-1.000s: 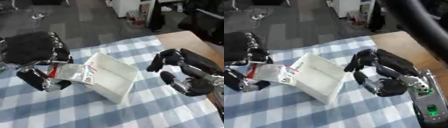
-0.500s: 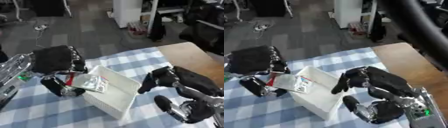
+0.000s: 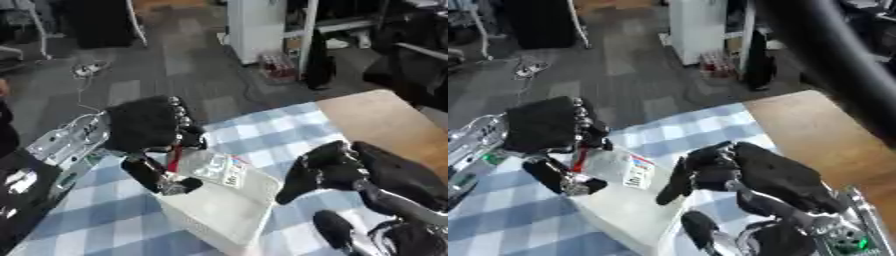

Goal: Pick up objects on the table and place them in the box.

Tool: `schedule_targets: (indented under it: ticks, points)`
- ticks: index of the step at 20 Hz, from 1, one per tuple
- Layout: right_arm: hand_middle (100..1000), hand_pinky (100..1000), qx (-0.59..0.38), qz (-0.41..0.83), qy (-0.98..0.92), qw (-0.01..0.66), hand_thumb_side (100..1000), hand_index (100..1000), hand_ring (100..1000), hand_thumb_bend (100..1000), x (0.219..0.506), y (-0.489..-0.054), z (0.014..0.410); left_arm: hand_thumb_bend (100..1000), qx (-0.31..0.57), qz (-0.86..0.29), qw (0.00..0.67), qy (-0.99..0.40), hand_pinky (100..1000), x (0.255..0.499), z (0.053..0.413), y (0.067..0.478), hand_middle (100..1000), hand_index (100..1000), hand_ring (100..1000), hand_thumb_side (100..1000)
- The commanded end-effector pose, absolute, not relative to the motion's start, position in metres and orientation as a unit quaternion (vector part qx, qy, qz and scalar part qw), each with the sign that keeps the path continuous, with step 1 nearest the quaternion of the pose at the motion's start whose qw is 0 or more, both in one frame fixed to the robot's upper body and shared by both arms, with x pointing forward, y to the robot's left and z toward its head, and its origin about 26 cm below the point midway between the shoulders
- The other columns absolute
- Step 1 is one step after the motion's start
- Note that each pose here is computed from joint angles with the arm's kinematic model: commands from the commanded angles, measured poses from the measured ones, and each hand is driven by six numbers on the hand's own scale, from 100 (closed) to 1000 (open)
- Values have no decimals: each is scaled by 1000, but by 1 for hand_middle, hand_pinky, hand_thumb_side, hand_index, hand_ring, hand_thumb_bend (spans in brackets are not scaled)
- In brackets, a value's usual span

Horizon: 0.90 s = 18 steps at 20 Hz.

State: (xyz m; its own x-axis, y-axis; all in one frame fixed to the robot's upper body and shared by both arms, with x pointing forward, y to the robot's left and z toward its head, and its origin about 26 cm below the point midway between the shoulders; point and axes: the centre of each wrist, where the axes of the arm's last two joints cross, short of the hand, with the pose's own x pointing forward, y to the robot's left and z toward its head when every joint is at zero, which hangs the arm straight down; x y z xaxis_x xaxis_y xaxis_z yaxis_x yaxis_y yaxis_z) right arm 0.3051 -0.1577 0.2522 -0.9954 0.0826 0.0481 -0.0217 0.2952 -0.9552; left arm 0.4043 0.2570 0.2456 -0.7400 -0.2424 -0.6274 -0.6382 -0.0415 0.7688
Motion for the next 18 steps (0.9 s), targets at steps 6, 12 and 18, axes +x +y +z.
schedule_targets:
  ticks: [6, 12, 18]
  points:
    - [584, 488, -40, 681, -727, -79, 1000, 748, 534, 100, 303, -159, 259, 113, -355, 711, 123, 594, 863, 415, 233, 254, 848, 830, 854, 1000]
    - [585, 488, -42, 683, -726, -71, 1000, 750, 535, 100, 303, -161, 257, 112, -357, 720, 98, 588, 928, 414, 233, 256, 876, 839, 890, 1000]
    - [584, 486, -51, 690, -720, -52, 1000, 751, 536, 100, 304, -168, 253, 117, -364, 658, 65, 656, 781, 391, 245, 269, 839, 821, 797, 1000]
